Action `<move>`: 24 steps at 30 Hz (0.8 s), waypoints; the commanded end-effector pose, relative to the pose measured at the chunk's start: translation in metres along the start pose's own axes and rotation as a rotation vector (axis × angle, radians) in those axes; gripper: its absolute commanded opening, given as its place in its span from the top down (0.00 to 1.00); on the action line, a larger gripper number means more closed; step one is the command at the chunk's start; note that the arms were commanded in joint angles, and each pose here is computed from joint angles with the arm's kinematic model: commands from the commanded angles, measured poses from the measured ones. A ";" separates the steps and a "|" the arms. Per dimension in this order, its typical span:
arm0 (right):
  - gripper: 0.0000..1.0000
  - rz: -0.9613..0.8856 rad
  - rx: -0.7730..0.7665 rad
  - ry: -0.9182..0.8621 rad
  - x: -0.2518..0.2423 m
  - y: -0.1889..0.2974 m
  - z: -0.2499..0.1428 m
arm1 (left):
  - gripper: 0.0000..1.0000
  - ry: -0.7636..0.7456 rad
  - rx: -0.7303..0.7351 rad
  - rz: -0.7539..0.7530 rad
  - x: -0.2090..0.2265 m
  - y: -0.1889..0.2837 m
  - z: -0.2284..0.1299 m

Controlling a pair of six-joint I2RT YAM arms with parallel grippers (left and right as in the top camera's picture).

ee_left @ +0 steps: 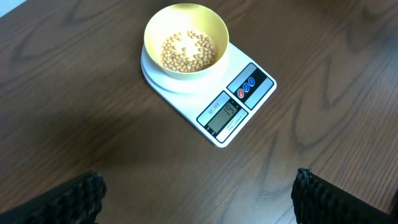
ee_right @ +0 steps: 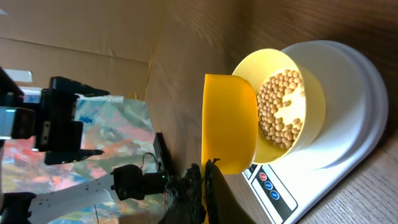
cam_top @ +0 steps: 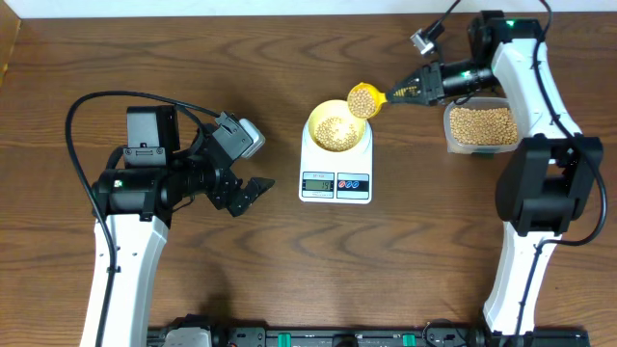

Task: Scoop item into bowl and weigh 50g on scale
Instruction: 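Carry the filled scoop left over the yellow bowl, then tilt the scoop and pour soybeans gradually into the bowl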

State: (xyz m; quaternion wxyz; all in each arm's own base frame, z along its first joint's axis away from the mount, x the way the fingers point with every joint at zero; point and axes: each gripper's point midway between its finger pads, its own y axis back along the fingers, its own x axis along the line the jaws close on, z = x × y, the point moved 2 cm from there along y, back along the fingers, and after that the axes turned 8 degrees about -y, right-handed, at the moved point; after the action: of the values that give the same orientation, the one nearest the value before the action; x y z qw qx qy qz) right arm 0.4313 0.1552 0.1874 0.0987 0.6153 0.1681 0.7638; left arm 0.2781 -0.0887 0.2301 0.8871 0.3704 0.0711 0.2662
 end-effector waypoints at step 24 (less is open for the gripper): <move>0.99 -0.327 0.117 0.135 0.006 -0.048 0.007 | 0.02 -0.015 -0.009 0.001 0.001 0.002 0.002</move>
State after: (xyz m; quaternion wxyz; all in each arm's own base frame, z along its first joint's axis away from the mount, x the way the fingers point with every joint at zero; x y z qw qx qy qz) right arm 0.4300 0.1979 0.1760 0.1622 0.5544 0.2962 0.7606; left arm 0.2782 -0.0886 0.2301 0.8870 0.3703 0.0713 0.2664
